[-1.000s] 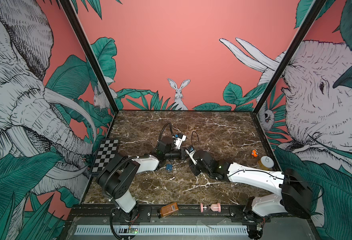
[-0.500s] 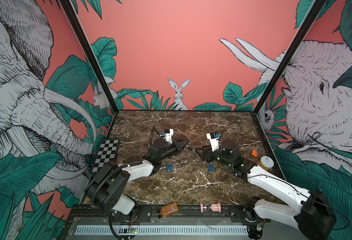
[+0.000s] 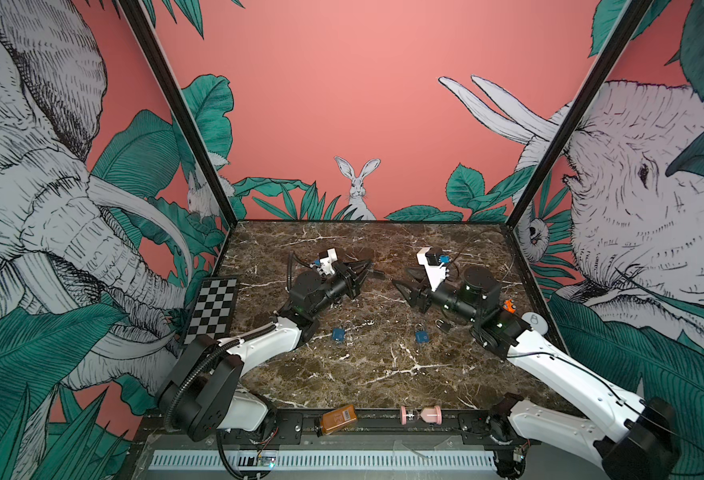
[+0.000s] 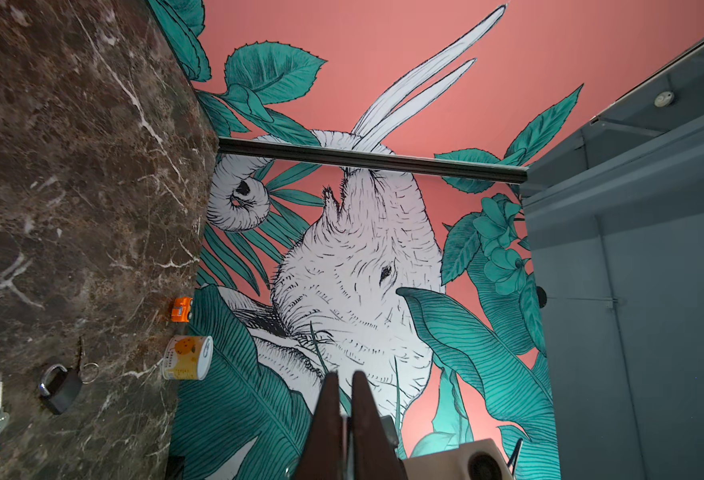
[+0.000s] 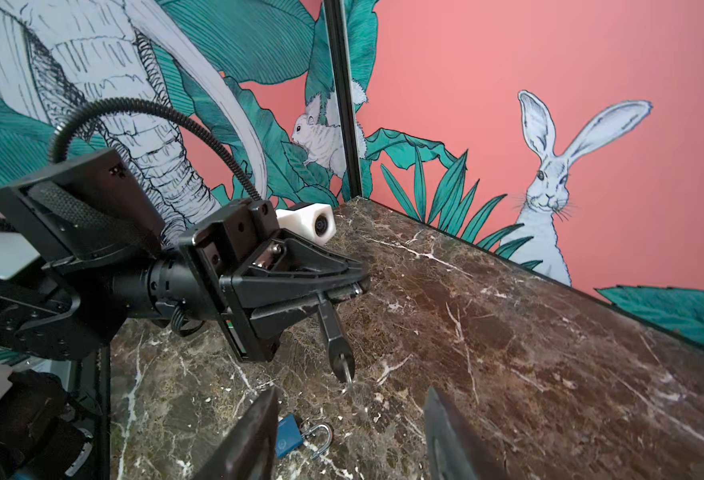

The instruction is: Lock with the key

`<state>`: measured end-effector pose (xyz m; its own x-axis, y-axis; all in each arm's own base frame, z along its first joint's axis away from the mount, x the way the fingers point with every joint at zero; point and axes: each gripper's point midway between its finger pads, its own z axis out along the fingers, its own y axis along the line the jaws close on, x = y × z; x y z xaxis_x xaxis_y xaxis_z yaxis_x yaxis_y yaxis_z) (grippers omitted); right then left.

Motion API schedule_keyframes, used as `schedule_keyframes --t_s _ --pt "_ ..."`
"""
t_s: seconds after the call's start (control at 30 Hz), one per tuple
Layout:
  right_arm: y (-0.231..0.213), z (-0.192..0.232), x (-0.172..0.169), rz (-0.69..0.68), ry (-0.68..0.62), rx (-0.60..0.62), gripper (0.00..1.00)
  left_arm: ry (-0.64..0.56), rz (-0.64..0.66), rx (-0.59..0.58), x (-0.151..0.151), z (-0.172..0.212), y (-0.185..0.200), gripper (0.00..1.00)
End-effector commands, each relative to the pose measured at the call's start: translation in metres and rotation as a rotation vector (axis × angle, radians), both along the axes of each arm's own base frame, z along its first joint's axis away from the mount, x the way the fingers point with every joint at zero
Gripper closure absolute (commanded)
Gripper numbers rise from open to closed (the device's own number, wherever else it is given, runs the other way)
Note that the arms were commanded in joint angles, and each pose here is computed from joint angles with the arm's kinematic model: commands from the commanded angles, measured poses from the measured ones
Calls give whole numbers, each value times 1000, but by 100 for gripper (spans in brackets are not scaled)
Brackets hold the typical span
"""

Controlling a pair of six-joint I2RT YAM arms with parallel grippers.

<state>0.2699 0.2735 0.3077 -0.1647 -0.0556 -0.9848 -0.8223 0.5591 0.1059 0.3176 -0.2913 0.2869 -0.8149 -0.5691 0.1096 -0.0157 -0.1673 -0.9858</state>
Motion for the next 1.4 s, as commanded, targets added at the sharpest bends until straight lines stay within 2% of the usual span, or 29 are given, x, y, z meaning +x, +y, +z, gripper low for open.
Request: schedule_keyframes --t_s 0.0,0.2,0.43,1.07,1.3,1.37 --pt "14 9 -2 86 -32 6 50 -34 -32 -62 -9 29 1 100" --pt "27 9 0 142 -4 34 52 -70 -11 -59 -12 37 7 100" --pt "28 8 2 138 9 45 58 -109 -37 -60 -13 49 2 100" --pt "38 14 9 160 23 56 69 -116 -47 -65 -13 46 0 100" --pt "37 10 8 162 37 57 70 -125 -52 -61 -12 49 -2 100" --pt "38 10 8 162 38 58 75 -126 -52 -62 -12 48 -2 100"
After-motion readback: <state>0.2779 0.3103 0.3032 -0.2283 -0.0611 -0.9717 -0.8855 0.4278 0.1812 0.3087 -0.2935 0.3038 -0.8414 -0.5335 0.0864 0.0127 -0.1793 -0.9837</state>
